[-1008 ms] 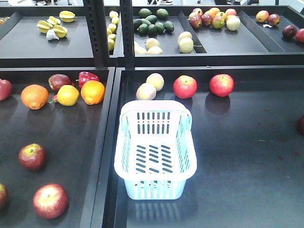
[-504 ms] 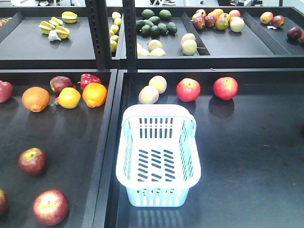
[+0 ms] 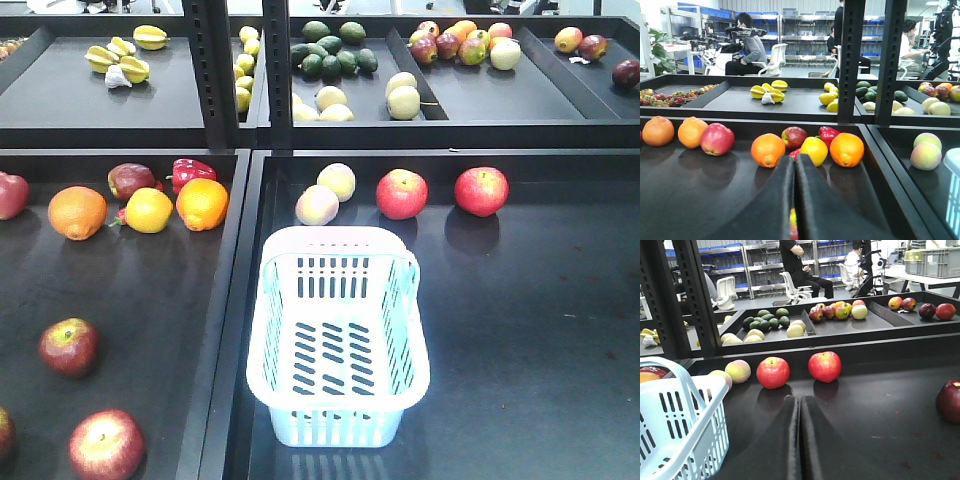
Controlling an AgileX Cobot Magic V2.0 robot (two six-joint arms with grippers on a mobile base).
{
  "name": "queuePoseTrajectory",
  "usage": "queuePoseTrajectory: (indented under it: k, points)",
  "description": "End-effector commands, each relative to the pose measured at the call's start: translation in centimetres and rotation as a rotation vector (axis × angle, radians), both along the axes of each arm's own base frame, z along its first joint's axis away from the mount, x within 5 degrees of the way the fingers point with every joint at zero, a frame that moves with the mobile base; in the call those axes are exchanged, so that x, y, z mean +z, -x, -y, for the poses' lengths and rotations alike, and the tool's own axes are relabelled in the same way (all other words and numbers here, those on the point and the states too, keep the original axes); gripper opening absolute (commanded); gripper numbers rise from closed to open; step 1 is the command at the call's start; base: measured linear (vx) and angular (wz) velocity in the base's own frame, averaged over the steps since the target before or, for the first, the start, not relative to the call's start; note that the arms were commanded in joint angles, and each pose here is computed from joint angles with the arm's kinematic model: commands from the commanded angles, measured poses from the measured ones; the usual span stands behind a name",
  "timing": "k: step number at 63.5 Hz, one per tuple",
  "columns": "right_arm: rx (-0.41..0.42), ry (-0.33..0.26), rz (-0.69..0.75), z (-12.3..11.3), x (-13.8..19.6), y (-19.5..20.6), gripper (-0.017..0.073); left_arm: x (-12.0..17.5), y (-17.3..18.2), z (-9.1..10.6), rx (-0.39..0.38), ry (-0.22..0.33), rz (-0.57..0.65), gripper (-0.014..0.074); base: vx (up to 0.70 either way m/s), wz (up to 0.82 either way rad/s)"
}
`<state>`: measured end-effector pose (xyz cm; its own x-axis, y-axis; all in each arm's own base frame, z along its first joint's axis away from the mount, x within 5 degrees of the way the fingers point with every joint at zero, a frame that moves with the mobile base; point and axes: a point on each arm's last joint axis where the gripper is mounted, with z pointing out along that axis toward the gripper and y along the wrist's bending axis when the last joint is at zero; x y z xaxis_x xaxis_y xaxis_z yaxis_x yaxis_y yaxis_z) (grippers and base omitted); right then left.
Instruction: Pick three apples into basket with both arms
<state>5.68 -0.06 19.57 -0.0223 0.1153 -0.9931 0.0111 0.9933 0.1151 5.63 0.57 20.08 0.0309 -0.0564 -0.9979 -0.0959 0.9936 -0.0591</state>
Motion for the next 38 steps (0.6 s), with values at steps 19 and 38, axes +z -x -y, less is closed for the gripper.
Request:
queuePoseTrajectory:
  k: [19, 38]
  points:
    - [-0.003, 0.015, 0.076, 0.01, 0.54, 0.08, -0.0005, 1.54, 0.28, 0.10, -0.007, -0.009, 0.114, -0.0008, 0.02, 0.01]
    - [-0.003, 0.015, 0.076, 0.01, 0.54, 0.08, -0.0005, 1.54, 0.28, 0.10, -0.007, -0.009, 0.114, -0.0008, 0.01, 0.00]
